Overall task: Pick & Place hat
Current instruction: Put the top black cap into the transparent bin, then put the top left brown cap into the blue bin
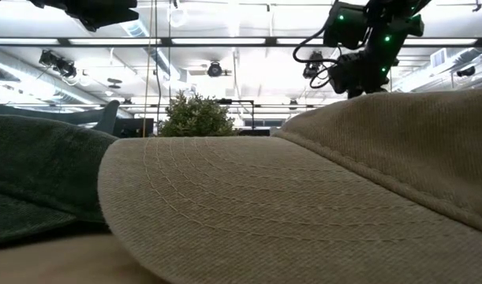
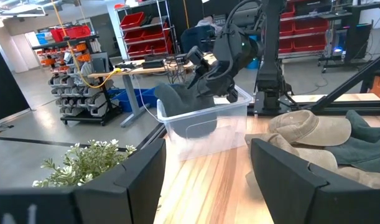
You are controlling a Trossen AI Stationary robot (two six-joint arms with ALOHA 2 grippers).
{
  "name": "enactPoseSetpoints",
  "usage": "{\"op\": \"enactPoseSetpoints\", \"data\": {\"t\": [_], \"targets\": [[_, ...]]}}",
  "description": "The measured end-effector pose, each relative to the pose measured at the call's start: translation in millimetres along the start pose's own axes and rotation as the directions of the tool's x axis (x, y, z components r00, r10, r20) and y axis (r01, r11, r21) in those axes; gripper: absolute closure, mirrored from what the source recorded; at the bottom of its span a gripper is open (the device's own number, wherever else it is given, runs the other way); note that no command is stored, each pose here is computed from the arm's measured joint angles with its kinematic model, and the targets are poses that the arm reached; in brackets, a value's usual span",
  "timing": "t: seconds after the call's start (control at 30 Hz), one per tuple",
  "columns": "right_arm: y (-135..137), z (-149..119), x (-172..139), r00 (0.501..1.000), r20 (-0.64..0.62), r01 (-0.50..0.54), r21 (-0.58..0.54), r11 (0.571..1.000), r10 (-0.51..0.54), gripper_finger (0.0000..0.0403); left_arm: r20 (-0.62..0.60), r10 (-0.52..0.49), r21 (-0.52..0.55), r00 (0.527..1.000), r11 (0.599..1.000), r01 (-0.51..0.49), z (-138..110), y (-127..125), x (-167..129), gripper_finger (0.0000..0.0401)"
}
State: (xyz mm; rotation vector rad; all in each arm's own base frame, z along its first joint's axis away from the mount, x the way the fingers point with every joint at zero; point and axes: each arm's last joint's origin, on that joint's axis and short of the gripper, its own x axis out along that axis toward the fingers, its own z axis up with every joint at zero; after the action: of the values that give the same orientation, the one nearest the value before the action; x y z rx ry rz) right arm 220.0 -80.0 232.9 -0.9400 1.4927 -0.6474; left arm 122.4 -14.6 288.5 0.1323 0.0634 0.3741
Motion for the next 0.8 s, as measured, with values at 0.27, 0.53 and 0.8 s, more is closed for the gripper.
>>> {"op": "enactPoseSetpoints", "data": {"t": [0.27, 0.53, 0.8], "targets": [[-9, 5, -16, 0.987, 0.024, 0.157, -0.012, 0.988, -0.157, 0.0213, 0.0, 0.0, 0.0, 1.0, 1.0, 0.0, 0, 0, 0, 0.0163], [-35, 11, -54, 0.942, 0.124, 0.295, 0.137, 0.946, -0.312, 0.0232, 0.0, 0.0, -0.012, 1.0, 1.0, 0.0, 0, 0, 0, 0.0163], [-47, 22, -108, 0.769, 0.639, -0.167, 0.199, 0.966, 0.001, 0.0245, 0.0, 0.0, -0.043, 1.0, 0.999, 0.0, 0, 0, 0, 0.0163]]}}
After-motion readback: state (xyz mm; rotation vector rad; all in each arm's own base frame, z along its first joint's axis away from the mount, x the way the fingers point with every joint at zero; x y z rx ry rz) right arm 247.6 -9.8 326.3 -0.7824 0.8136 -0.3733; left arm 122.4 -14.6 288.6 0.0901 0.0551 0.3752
